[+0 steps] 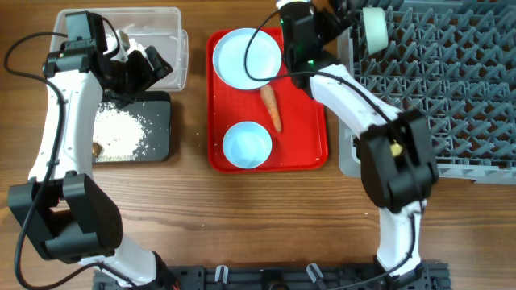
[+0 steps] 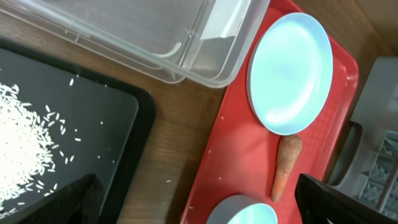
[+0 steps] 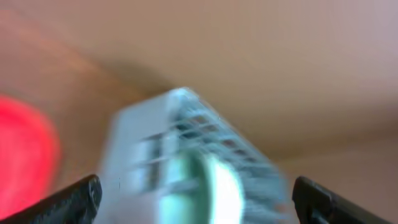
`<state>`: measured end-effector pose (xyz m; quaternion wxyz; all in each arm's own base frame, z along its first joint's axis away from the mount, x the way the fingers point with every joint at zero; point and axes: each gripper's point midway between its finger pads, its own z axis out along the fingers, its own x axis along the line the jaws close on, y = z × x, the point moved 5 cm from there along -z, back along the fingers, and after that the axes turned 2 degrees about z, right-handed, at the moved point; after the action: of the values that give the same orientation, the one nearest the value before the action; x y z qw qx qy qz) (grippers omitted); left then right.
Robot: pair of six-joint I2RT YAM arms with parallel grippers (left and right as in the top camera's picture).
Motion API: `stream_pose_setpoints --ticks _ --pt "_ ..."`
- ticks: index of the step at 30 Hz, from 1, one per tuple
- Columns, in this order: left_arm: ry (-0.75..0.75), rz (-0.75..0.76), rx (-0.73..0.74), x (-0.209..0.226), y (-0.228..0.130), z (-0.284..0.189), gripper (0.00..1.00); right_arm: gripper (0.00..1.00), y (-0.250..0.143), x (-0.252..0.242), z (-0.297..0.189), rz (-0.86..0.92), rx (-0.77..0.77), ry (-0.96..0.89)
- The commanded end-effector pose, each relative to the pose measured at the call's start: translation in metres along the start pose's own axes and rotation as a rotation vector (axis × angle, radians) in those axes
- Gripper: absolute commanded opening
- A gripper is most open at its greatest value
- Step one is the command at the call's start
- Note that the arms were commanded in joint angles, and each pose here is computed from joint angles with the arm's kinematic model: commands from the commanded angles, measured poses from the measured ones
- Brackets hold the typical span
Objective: Sort waste into correct bins and load items into the dishwasher rack
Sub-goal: 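Reach right gripper to the blue bowl and grasp its rim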
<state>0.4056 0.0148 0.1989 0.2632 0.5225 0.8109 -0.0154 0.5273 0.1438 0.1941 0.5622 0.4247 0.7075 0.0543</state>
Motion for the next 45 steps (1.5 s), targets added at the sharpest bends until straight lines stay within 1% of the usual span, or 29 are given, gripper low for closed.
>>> stream_pose_setpoints --ticks 1,3,5,7,9,11,15,17,18,21,27,29,36,37,38,39,40,42,43,45 --pt "-0.007 0.006 -0.019 -0.002 0.003 -0.006 1.00 1.00 0.038 -0.011 -0.065 0.449 -0.131 0.482" --pt "-0.007 0.006 -0.019 -0.002 0.003 -0.006 1.00 1.00 0.035 -0.004 -0.099 0.544 -0.064 0.741" --pt "-0.007 0.006 -0.019 -0.002 0.003 -0.006 1.00 1.00 0.025 0.008 -0.137 0.586 0.047 1.009" --pt "-0.007 0.006 -0.019 -0.002 0.003 -0.006 1.00 1.00 0.012 0.023 -0.155 0.614 0.175 1.167" --pt "-0.007 0.006 -0.019 -0.002 0.003 -0.006 1.00 1.00 -0.011 0.044 -0.160 0.643 0.352 1.193" --pt "-0.007 0.006 -0.019 -0.002 0.003 -0.006 1.00 0.95 -0.033 0.064 -0.161 0.609 0.445 1.187" --pt "-0.007 0.006 -0.019 -0.002 0.003 -0.006 1.00 0.76 -0.084 0.095 -0.162 0.546 0.595 1.164" --pt "-0.007 0.006 -0.019 -0.002 0.003 -0.006 1.00 0.70 -0.099 0.102 -0.162 0.475 0.591 1.175" --pt "-0.007 0.006 -0.019 -0.002 0.003 -0.006 1.00 0.68 -0.106 0.104 -0.161 0.433 0.583 1.169" --pt "-0.007 0.006 -0.019 -0.002 0.003 -0.006 1.00 0.67 -0.118 0.109 -0.156 0.375 0.571 1.136" --pt "-0.007 0.006 -0.019 -0.002 0.003 -0.006 1.00 0.64 -0.131 0.120 -0.150 0.336 0.558 1.124" --pt "-0.007 0.006 -0.019 -0.002 0.003 -0.006 1.00 0.62 -0.134 0.128 -0.149 0.310 0.558 1.141" --pt "-0.007 0.006 -0.019 -0.002 0.003 -0.006 1.00 0.62 -0.126 0.152 -0.161 0.241 0.501 1.169" --pt "-0.007 0.006 -0.019 -0.002 0.003 -0.006 1.00 0.59 -0.127 0.151 -0.161 0.239 0.503 1.166" --pt "-0.007 0.006 -0.019 -0.002 0.003 -0.006 1.00 0.53 -0.128 0.151 -0.161 0.237 0.507 1.166" --pt "-0.007 0.006 -0.019 -0.002 0.003 -0.006 1.00 0.47 -0.128 0.151 -0.161 0.236 0.511 1.166" --pt "-0.007 0.006 -0.019 -0.002 0.003 -0.006 1.00 0.36 -0.129 0.151 -0.161 0.235 0.512 1.166" --pt "-0.007 0.006 -0.019 -0.002 0.003 -0.006 1.00 0.27 -0.129 0.151 -0.161 0.235 0.513 1.165" --pt "-0.007 0.006 -0.019 -0.002 0.003 -0.006 1.00 0.20 -0.129 0.151 -0.161 0.235 0.513 1.164" --pt "-0.007 0.006 -0.019 -0.002 0.003 -0.006 1.00 0.16 -0.130 0.151 -0.160 0.242 0.522 1.144"
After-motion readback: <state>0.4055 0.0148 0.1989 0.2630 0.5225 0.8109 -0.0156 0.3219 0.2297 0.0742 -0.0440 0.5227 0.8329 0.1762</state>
